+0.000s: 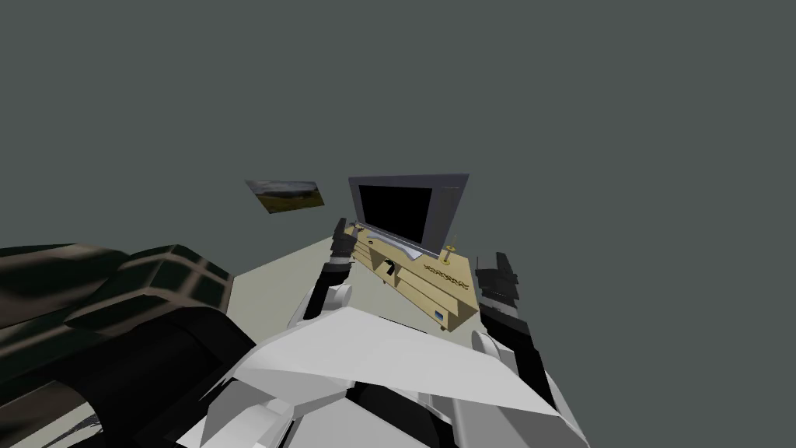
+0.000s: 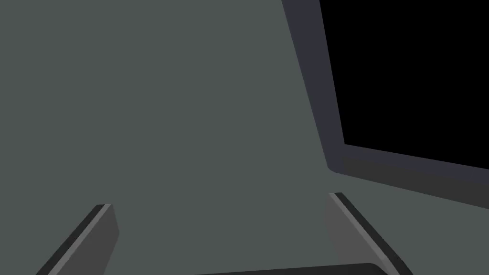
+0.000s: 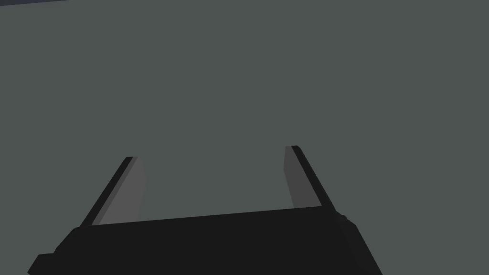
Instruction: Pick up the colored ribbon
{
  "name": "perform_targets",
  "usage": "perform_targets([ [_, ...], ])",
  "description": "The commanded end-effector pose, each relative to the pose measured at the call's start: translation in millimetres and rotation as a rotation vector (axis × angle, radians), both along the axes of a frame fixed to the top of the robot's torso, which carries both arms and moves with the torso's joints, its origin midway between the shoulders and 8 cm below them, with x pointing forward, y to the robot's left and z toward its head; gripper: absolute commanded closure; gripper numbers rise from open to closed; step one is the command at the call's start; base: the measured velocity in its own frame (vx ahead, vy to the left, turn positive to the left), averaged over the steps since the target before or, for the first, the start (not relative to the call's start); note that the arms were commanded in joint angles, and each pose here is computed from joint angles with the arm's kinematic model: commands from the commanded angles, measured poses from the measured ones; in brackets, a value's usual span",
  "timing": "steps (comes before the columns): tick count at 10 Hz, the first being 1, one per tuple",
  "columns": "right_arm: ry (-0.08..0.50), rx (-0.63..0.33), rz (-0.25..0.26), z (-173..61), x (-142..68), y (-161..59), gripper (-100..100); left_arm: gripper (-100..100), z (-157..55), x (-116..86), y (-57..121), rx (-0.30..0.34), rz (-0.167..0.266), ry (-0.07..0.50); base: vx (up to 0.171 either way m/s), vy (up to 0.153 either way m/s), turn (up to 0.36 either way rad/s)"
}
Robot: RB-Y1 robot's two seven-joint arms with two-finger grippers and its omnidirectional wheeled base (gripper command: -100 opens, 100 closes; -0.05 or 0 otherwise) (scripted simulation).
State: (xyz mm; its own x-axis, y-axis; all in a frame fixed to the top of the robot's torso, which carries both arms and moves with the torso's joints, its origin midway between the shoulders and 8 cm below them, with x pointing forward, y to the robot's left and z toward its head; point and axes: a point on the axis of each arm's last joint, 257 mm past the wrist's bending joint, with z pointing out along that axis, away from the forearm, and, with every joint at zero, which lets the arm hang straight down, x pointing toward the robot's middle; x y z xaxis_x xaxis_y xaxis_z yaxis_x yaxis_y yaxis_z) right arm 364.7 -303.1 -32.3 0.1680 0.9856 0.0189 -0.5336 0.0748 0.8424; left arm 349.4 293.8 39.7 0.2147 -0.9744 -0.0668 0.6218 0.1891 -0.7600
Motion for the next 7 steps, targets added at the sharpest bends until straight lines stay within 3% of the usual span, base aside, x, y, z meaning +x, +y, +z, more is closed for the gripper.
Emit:
perform_targets([
  [1, 0.027, -0.037, 0.015, -8, 4, 2, -100, 0, 0, 0, 0.0, 0.0, 0.0, 0.0, -0.006, -0.008, 0.014],
  [4, 0.122, -0.141, 0.046, -38, 15, 6, -100, 0, 0, 0, 0.0, 0.0, 0.0, 0.0, -0.03, -0.03, 0.031],
  [5, 0.123, -0.147, 0.049, -38, 15, 6, -100, 0, 0, 0, 0.0, 0.0, 0.0, 0.0, -0.032, -0.016, 0.016],
  [7, 0.209, -0.23, 0.065, -69, 23, 6, -100, 0, 0, 0, 0.0, 0.0, 0.0, 0.0, -0.042, -0.017, 0.041],
])
